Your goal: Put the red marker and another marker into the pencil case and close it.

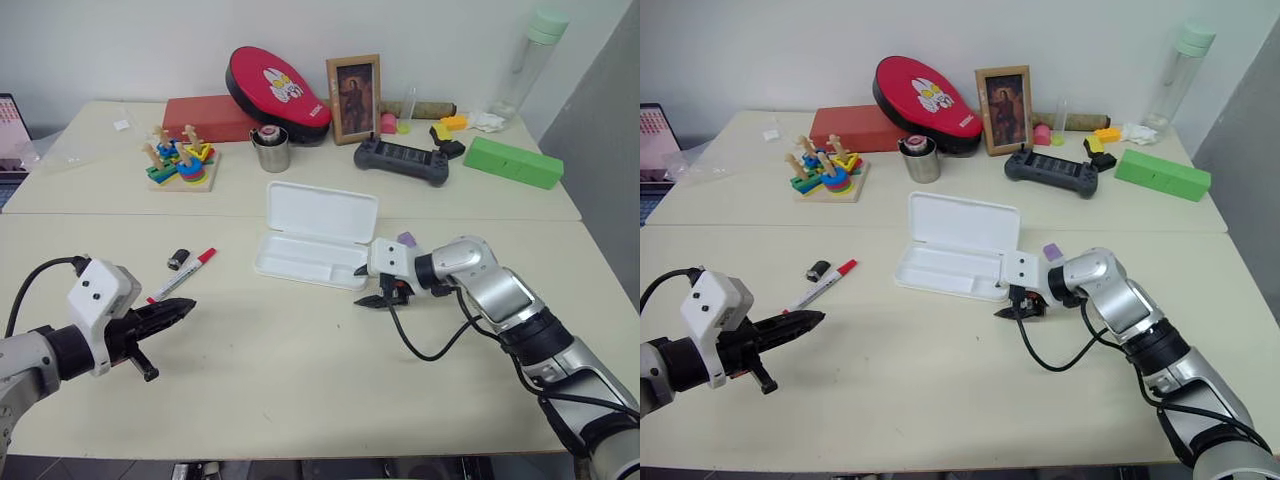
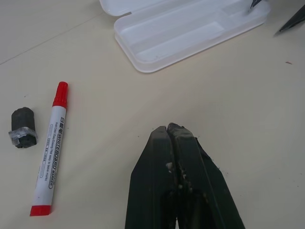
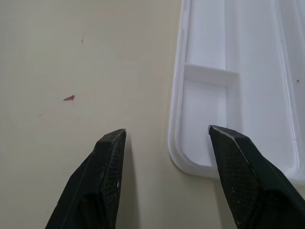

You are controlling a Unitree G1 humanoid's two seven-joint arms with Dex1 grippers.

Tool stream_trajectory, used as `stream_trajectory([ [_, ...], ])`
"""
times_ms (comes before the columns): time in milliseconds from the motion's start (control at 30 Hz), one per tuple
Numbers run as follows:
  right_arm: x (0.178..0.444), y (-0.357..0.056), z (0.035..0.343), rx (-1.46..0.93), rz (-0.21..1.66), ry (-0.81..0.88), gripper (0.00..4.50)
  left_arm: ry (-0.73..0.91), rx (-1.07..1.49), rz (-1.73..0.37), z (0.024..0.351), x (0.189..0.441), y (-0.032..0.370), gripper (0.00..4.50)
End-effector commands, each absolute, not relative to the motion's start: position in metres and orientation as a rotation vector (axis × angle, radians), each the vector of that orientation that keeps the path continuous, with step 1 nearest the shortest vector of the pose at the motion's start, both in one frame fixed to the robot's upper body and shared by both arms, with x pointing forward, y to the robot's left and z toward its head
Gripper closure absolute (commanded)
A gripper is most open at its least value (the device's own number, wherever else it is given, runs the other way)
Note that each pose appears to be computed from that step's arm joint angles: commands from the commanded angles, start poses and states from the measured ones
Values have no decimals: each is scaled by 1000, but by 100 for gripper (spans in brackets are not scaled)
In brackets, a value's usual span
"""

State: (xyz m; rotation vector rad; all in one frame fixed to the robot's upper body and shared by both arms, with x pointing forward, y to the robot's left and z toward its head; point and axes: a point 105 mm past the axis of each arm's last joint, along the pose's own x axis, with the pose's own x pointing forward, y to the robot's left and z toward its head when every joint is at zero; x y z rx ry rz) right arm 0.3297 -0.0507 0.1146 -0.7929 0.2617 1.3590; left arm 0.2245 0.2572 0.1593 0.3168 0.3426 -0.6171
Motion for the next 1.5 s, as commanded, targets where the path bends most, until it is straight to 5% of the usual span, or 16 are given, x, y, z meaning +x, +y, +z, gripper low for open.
stream_trajectory([
  [33,332,-48,113,-873,1368,269,182,315,342,-627,162,225,250,450],
  [467,338,-48,109,-1034,1389,303,448,301,341,-625,161,228,247,450],
  [900,325,-46,128,-995,1477,278,448,286,336,-627,161,231,243,450],
  [1100,295,-58,149,-905,1571,264,448,288,339,-628,161,233,244,450],
  [1300,267,-78,144,-874,1650,293,448,293,343,-636,159,235,244,450],
  [1500,265,-85,137,-925,1623,305,448,292,347,-645,160,238,243,450],
])
